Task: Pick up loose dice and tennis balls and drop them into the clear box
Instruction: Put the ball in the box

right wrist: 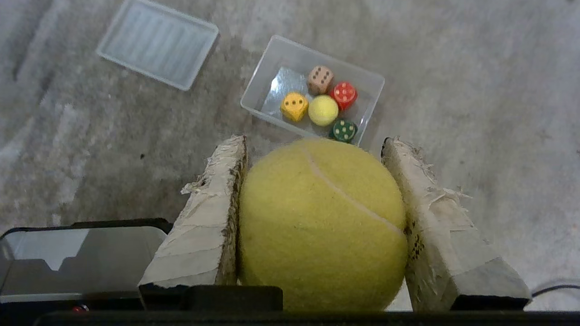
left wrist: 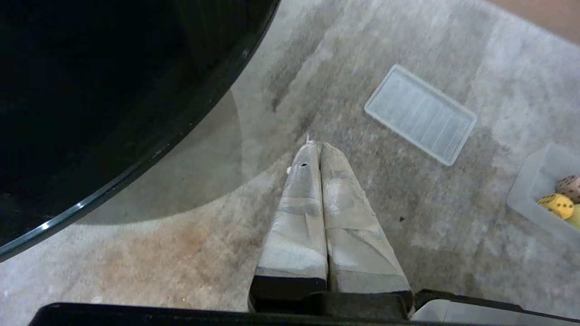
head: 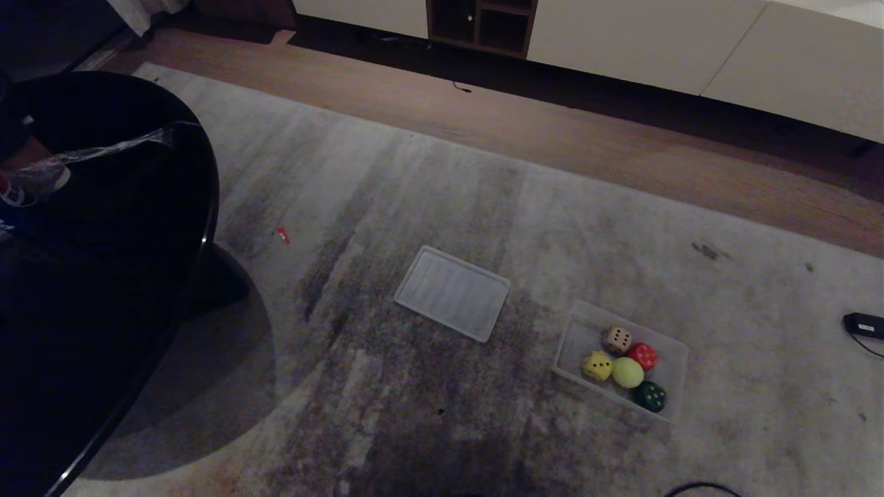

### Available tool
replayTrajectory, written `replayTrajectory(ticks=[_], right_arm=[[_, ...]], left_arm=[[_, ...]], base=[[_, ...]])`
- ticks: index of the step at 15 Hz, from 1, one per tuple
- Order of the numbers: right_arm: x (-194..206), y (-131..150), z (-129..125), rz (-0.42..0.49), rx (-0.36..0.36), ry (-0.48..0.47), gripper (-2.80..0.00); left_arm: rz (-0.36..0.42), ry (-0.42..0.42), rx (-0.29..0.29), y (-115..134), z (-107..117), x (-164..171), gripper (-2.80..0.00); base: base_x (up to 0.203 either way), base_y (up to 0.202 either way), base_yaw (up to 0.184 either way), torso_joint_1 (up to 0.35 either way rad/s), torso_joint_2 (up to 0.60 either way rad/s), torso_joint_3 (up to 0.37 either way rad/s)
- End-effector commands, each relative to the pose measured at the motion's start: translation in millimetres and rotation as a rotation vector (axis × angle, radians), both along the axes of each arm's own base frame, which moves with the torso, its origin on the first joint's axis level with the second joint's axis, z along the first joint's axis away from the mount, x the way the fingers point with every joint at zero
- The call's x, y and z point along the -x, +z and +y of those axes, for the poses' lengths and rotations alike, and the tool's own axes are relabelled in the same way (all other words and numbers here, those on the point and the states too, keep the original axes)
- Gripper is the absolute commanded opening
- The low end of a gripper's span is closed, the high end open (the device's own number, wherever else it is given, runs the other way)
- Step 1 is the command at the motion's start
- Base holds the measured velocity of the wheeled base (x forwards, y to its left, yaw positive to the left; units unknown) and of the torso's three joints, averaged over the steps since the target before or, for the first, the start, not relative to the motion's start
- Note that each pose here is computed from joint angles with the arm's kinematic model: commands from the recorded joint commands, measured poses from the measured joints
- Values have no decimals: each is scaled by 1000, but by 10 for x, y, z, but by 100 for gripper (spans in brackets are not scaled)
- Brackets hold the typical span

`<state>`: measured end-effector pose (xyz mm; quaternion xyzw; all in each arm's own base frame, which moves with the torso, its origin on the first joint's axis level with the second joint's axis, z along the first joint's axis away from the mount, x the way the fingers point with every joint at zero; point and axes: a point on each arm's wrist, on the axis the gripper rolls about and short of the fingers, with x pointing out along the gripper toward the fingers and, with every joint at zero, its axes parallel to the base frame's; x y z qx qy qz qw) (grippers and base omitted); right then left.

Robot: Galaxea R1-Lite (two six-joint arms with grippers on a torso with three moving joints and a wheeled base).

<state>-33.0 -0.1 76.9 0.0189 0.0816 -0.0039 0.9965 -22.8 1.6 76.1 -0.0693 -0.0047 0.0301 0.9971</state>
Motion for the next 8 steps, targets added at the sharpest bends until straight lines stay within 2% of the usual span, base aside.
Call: replayTrajectory(ticks=[1,8], right_arm=[[0,-1,1,2,1,-1,-280],[0,-1,1,2,1,0,-280]], left_arm=[[2,1,1,-4,0,-2,-280],[2,1,3,-4,0,-2,-280]], base=[[0,0,0,-2,2,-203],[0,0,0,2,3,-197]])
